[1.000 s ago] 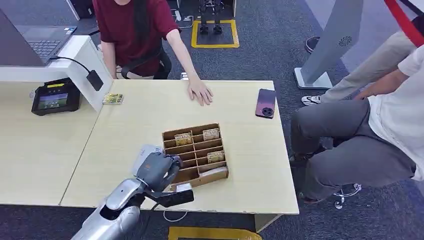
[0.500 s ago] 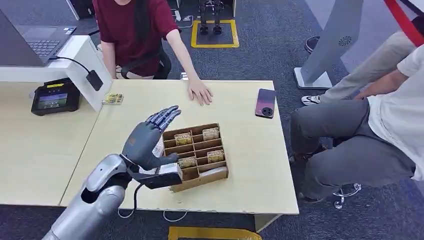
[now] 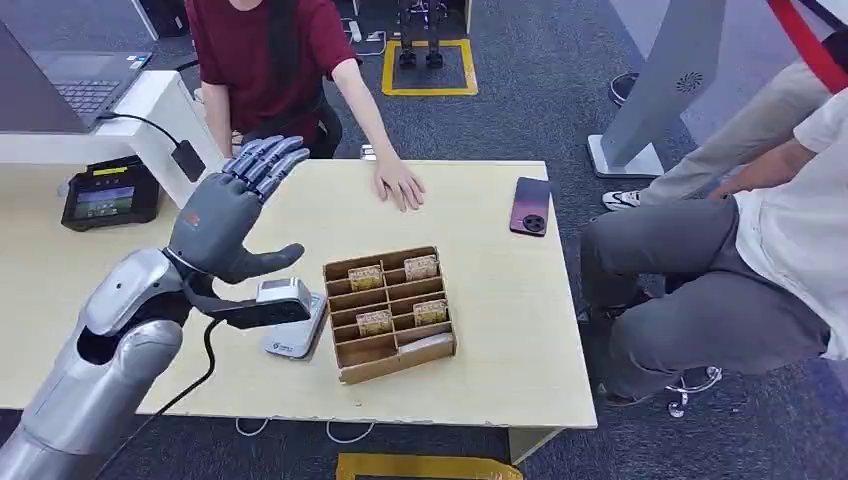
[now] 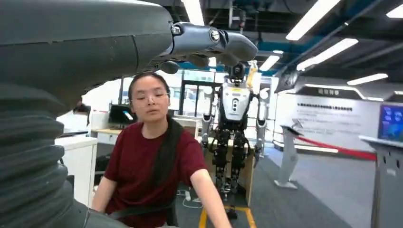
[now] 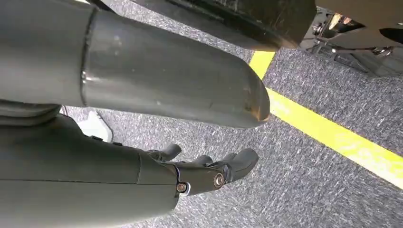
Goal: Pass the card to the sensor for recognition and then transmit it.
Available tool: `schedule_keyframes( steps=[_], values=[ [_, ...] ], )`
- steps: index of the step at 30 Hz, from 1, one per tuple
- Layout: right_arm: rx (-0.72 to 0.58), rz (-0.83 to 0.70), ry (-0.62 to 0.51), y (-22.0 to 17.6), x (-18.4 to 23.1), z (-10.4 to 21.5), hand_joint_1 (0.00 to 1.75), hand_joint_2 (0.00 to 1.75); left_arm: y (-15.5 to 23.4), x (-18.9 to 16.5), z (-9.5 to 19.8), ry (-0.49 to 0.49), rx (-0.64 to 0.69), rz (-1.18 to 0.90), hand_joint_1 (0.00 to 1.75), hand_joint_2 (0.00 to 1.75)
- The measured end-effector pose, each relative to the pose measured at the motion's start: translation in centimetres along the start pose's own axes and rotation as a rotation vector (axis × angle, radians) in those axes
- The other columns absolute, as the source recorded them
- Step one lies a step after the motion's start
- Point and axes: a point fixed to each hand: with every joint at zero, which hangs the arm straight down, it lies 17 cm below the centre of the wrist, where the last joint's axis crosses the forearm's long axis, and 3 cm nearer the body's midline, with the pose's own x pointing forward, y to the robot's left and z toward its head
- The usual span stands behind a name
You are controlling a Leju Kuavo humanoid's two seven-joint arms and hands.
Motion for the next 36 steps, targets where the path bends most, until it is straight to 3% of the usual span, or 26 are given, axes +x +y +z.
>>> schedule_keyframes(
  steps=[10, 26, 32, 36],
  values=[
    [-0.003, -0.016, 0.002, -0.2, 0.1, 0.0, 0.00, 0.00, -5.9, 1.7, 2.3, -0.068, -0.171, 0.002, 0.00, 1.75],
    [-0.007, -0.029, 0.006, -0.2, 0.0, -0.1, 0.00, 0.00, -8.5, 2.6, 4.1, -0.084, -0.225, 0.034, 0.00, 1.75],
    [-0.013, -0.044, 0.011, -0.2, 0.1, 0.0, 0.00, 0.00, -10.6, 2.6, 5.1, 0.028, -0.188, -0.018, 0.00, 1.75],
    [-0.013, -0.044, 0.009, -0.1, 0.2, 0.0, 0.00, 0.00, -12.5, 3.5, 6.0, 0.041, -0.215, 0.002, 0.00, 1.75]
  ],
)
